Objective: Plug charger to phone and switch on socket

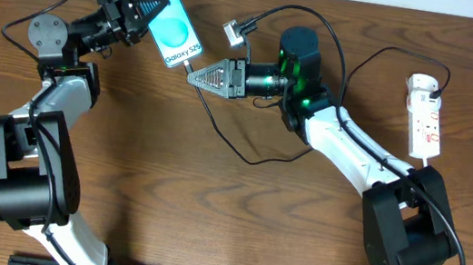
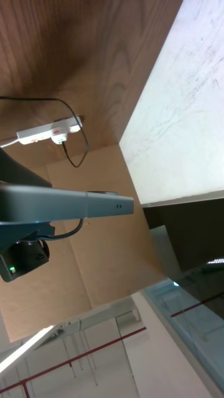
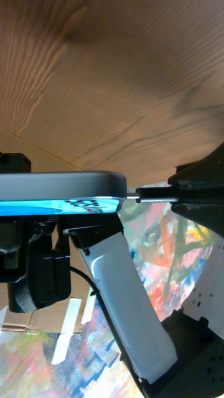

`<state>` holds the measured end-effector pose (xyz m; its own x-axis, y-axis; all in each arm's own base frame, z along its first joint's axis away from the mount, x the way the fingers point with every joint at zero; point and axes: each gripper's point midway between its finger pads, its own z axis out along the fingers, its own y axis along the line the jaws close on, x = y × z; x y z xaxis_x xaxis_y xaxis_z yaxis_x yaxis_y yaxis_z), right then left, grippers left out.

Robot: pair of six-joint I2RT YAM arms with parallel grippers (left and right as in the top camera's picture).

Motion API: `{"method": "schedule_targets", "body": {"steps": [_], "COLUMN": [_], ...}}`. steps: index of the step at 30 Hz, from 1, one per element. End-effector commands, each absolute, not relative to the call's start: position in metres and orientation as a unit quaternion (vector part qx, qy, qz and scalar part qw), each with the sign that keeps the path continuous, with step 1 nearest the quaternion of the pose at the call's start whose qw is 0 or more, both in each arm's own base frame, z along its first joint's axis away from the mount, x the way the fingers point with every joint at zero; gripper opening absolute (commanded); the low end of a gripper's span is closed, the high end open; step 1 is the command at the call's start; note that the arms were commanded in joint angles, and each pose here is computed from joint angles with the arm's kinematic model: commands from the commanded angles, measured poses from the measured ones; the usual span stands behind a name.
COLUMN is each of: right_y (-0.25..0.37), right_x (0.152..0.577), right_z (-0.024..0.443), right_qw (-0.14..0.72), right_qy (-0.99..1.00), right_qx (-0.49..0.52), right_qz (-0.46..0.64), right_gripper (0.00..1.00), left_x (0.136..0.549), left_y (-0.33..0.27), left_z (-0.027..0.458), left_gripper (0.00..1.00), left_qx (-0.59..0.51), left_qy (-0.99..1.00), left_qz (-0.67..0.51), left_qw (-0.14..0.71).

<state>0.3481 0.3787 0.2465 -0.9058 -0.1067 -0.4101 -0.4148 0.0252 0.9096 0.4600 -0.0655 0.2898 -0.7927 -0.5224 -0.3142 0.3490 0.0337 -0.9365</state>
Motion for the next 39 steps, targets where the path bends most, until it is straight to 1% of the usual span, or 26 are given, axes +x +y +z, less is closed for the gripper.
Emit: {"method": "schedule_targets", "body": {"steps": [1, 39], "right_y": [0.3764, 0.3762], "right_x": [0.3551, 0.3524], "right_z": [0.2537, 0.254], "right_qw": [0.133, 0.127], "right_qy": [0.704, 0.702], "right_qx": [-0.184, -0.189], "right_qz": [0.673, 0.675], "right_gripper": [0.01, 0.01], "left_x": [0.4554, 0.4558], "left_y": [-0.0714, -0.0712], "left_z": [0.2935, 0.2937], "left_gripper": [0.07, 0.07], "left_qx": [-0.042, -0.044], "left_qy": [0.651, 0.651], "left_qz": [-0.69, -0.69], "left_qw": [0.313, 0.314]}}
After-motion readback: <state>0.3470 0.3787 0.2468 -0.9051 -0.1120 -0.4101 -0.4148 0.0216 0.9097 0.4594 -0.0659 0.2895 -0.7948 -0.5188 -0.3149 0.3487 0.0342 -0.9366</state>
